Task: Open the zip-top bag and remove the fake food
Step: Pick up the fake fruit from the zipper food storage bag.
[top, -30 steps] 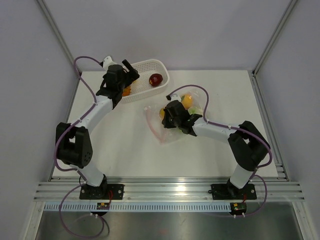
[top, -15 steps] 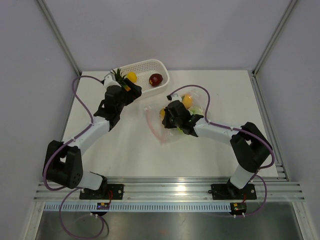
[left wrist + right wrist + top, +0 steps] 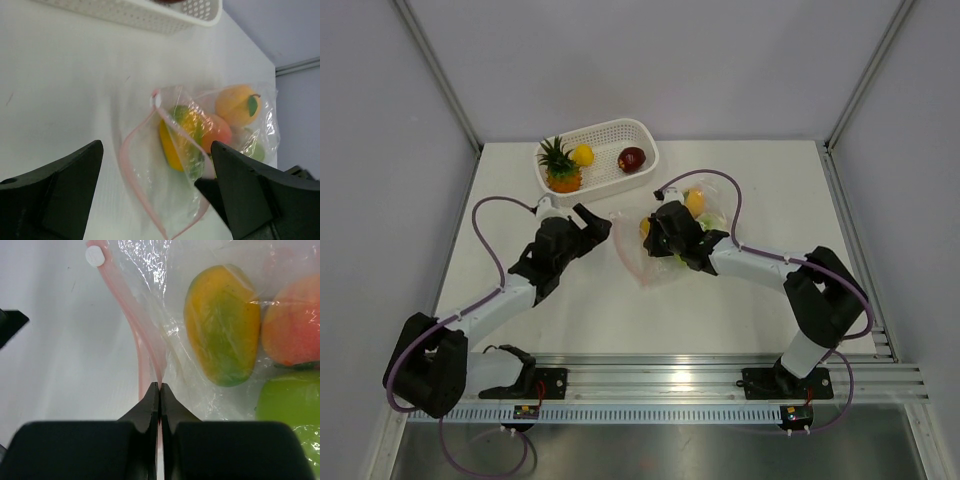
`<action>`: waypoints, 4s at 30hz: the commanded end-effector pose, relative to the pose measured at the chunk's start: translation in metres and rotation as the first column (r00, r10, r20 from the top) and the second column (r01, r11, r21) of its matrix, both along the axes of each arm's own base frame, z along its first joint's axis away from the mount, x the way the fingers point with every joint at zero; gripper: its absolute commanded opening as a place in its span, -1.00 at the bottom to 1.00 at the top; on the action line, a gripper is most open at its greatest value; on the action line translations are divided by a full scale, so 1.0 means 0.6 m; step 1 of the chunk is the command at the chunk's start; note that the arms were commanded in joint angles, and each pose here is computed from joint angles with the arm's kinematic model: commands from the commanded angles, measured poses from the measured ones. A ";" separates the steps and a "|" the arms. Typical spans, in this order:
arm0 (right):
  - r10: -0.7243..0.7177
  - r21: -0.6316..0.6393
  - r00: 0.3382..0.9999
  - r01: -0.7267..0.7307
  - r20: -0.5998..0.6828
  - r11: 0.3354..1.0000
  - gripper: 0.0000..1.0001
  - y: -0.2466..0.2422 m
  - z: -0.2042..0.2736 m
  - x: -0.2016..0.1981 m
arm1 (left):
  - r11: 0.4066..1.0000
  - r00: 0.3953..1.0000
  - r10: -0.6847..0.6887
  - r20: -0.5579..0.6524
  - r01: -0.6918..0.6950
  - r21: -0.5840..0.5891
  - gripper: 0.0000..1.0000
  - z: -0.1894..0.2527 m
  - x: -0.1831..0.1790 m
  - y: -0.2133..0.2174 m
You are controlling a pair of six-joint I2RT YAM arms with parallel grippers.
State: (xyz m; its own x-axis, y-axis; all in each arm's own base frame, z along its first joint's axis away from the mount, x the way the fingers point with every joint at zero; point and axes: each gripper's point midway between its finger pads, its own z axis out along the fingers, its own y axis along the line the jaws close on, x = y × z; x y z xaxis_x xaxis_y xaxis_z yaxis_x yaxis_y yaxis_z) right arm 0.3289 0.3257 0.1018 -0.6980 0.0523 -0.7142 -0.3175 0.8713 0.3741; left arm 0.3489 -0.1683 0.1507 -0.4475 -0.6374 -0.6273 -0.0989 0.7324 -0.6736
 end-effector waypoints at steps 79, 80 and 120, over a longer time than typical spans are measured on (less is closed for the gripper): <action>0.136 0.141 0.963 -0.172 0.234 0.975 -1.00 0.086 0.129 -0.094 | 0.909 0.900 -0.415 -0.130 0.407 -0.086 0.72 -0.188 0.035 -0.212; 0.137 0.145 0.962 -0.174 0.237 0.974 -1.00 0.086 0.132 -0.095 | 0.909 0.900 -0.416 -0.128 0.409 -0.081 0.72 -0.184 0.040 -0.214; -0.084 -0.079 0.964 0.107 0.251 0.991 -1.00 0.012 0.080 -0.022 | 0.867 0.858 -0.498 -0.123 0.488 -0.102 -0.14 -0.082 0.015 -0.196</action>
